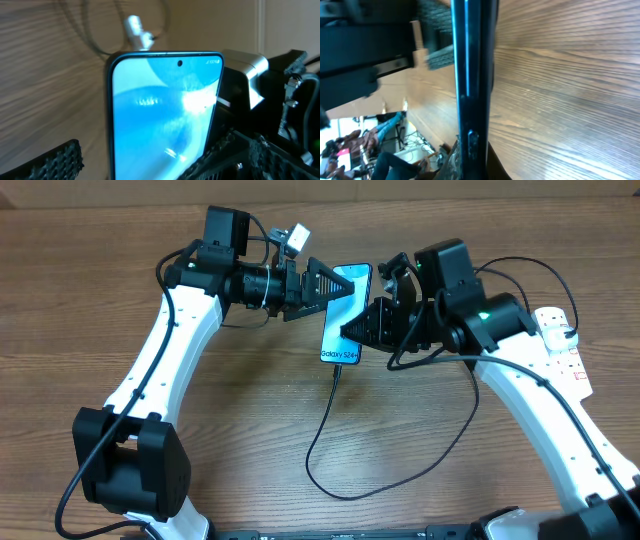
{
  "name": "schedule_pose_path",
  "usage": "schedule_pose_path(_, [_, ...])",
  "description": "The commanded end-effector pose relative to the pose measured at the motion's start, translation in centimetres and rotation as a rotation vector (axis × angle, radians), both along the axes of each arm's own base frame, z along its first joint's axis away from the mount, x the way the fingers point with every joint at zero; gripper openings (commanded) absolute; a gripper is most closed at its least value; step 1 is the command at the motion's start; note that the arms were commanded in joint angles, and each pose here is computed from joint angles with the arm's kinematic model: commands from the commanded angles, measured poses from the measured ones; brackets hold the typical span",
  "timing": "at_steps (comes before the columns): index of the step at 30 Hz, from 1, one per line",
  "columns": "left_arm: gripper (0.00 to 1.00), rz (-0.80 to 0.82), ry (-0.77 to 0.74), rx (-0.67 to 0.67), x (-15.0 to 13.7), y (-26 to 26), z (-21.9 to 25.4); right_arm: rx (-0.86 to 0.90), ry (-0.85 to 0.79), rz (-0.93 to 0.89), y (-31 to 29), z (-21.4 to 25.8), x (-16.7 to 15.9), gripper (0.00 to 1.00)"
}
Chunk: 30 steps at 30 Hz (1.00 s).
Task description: Plug charger to phone and switch on socket
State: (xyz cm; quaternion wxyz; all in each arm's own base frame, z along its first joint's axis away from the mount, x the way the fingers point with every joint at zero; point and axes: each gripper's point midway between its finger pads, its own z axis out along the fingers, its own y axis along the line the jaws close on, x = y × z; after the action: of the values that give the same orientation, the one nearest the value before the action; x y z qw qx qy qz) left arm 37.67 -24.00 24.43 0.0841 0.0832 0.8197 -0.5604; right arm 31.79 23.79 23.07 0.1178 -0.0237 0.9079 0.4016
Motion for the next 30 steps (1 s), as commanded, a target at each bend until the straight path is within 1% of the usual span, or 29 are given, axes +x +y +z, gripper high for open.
schedule_pose_path(1, [1.0, 0.118, -0.033, 0.157, 1.7, 2.1, -1.6, -0.023, 0.001, -0.013, 0.2, -0.9, 1.2, 0.04])
schedule_pose_path(4, [1.0, 0.212, -0.004, 0.311, 2.5, 4.3, -4.1, -0.041, 0.035, -0.013, 0.3, -2.5, 1.7, 0.04])
schedule_pose_path(5, [1.0, 0.25, 0.005, 0.379, 2.7, 5.4, -5.0, -0.052, 0.051, -0.016, 0.3, -3.2, 1.9, 0.04])
schedule_pose_path(6, [1.0, 0.306, 0.013, 0.485, 3.1, 7.2, -6.3, -0.065, 0.071, -0.019, 0.3, -4.2, 2.1, 0.04])
schedule_pose_path(9, [1.0, 0.39, 0.008, 0.676, 3.6, 10.7, -8.2, -0.085, 0.116, -0.018, 0.5, -6.1, 2.4, 0.04])
schedule_pose_path(14, [1.0, 0.502, 0.004, 0.956, 3.6, 16.5, -9.8, -0.119, 0.191, -0.017, 0.6, -9.5, 2.8, 0.04])
schedule_pose_path(16, [0.99, 0.527, 0.015, 1.042, 3.2, 18.2, -10.2, -0.144, 0.207, -0.022, 0.5, -10.7, 3.0, 0.04])
schedule_pose_path(18, [1.0, 0.531, 0.027, 1.087, 2.8, 18.9, -10.3, -0.163, 0.21, -0.024, 0.6, -11.6, 3.2, 0.04])
schedule_pose_path(25, [0.99, 0.527, 0.034, 1.09, 2.6, 18.9, -10.4, -0.174, 0.183, 0.002, 2.2, -13.3, 3.7, 0.04])
schedule_pose_path(30, [1.0, 0.527, 0.034, 1.09, 2.6, 18.9, -10.4, -0.183, 0.198, 0.023, 3.3, -14.8, 3.4, 0.04])
